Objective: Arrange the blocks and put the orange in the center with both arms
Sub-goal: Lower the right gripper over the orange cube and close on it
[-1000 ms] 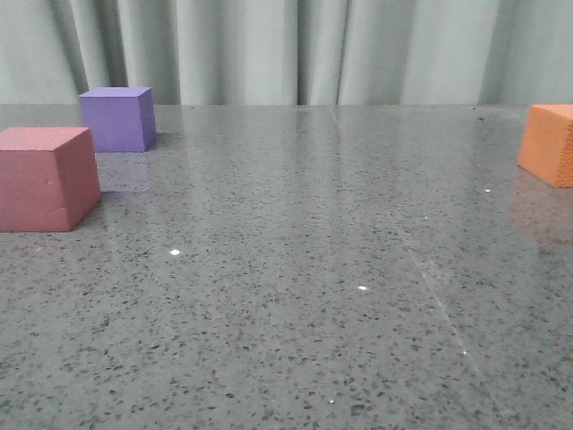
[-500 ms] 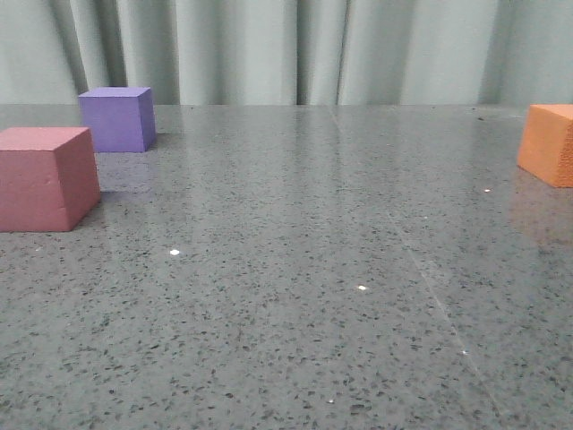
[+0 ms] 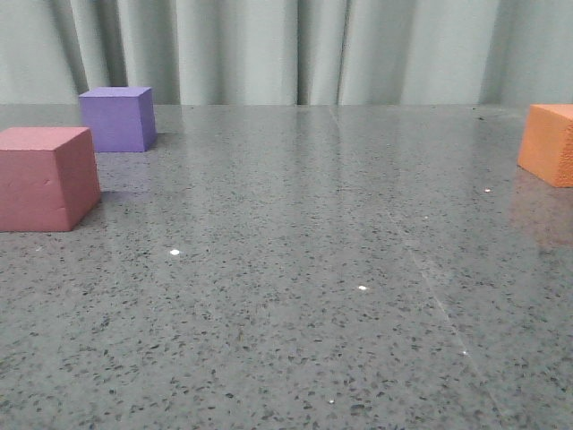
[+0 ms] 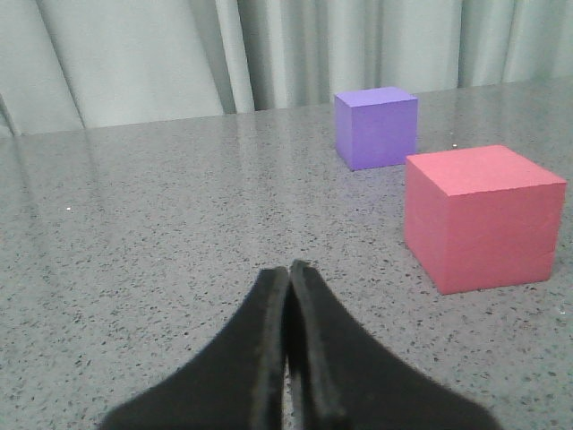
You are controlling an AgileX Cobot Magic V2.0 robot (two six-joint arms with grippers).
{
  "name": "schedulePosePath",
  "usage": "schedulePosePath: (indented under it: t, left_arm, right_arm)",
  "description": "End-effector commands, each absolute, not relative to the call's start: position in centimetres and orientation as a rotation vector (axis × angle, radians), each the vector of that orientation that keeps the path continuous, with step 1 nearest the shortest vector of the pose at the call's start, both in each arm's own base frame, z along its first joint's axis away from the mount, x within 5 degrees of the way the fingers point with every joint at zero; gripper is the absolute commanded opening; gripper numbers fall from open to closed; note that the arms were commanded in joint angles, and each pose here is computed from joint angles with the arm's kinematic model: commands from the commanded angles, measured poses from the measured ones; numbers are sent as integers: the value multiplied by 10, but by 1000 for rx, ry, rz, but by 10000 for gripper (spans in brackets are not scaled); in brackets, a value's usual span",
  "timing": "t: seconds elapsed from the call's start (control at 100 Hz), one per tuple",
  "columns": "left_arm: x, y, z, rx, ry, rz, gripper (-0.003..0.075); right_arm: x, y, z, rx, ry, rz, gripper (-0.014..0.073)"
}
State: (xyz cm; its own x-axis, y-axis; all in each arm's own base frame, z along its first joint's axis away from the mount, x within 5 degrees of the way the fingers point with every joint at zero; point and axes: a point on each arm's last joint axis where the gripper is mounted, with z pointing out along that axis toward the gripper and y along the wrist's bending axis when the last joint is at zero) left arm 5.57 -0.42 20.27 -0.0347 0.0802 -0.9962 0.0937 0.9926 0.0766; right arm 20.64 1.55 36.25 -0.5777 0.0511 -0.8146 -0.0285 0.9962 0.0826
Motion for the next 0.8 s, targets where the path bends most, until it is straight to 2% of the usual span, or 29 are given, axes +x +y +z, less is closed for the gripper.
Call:
schedulePosePath:
  t: [0.0, 0.21, 0.41, 0.57, 0.79]
  left_arm:
    - [56, -5, 193, 133, 1554, -29, -19]
    - [56, -5, 193, 133, 1554, -29, -19]
    - [56, -5, 193, 133, 1554, -29, -19]
    - [56, -5, 193, 133, 1554, -29, -19]
    - [56, -5, 193, 133, 1554, -29, -19]
  right_arm:
    - [225, 15, 389, 22, 2110, 108, 584]
    - [273, 18, 401, -2, 2150, 89, 584]
    - [307, 20, 379, -23, 2256, 74, 584]
    - [319, 19, 363, -15, 2311, 67, 584]
    - [321, 10, 358, 16, 2340, 52, 584]
